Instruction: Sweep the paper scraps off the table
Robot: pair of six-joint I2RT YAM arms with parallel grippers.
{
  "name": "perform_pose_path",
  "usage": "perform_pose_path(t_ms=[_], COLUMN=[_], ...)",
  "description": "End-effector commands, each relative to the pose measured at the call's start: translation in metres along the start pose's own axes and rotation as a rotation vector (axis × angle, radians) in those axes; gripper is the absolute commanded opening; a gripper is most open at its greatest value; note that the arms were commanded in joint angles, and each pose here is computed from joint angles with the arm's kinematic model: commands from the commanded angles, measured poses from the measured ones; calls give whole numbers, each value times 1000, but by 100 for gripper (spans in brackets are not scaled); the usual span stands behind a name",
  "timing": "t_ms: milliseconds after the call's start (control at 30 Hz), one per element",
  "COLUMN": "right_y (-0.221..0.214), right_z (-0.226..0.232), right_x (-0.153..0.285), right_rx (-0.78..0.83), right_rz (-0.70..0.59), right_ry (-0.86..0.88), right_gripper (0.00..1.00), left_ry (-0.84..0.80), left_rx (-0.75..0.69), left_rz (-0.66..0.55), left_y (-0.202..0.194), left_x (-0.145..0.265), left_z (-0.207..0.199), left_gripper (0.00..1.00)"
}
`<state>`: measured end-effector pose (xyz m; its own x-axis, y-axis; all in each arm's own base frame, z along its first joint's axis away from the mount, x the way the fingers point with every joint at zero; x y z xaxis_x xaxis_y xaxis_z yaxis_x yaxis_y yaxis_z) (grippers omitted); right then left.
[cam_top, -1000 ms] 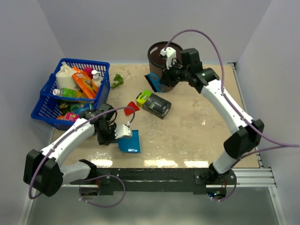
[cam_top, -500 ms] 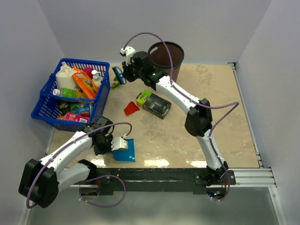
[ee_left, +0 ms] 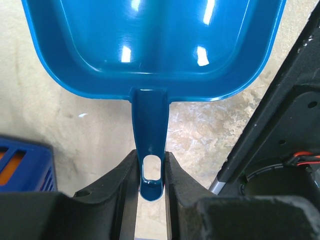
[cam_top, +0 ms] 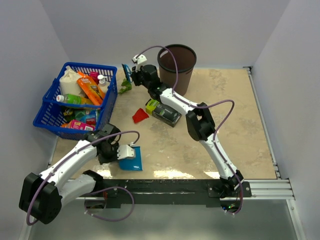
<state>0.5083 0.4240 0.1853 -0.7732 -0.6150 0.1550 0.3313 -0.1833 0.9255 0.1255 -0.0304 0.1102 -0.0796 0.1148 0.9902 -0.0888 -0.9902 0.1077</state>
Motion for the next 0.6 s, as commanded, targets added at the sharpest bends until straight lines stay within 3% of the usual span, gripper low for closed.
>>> perform_pose_path(t_ms=[0,300,567], right_y=[36,-2,-11], right_z=[9,10,10], right_x=[-6,-4,17], right_rx=[-27,-33,-6], right_rz=[-160,16,146], right_ry=[40,76,67], right_gripper=[0,0,0], left_ry=[27,36,79], left_rx=[23,12,-25], left_rz=[29,48,42], left_y=[-1,-5,-5], left_x=[15,15,18], left_z=[5,2,7], left_gripper=[3,3,3])
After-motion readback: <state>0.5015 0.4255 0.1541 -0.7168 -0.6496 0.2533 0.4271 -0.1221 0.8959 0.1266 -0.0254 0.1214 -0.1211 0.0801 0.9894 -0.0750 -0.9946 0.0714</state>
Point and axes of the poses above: each gripper's point midway between its finger pads, its own x axis back along the fingers, its own z axis along the line the jaws close on, y = z × x, the point moved 7 cm from there along x, back along the fingers, and after that the axes turned 15 degrees about -x, right-handed, at the moved point
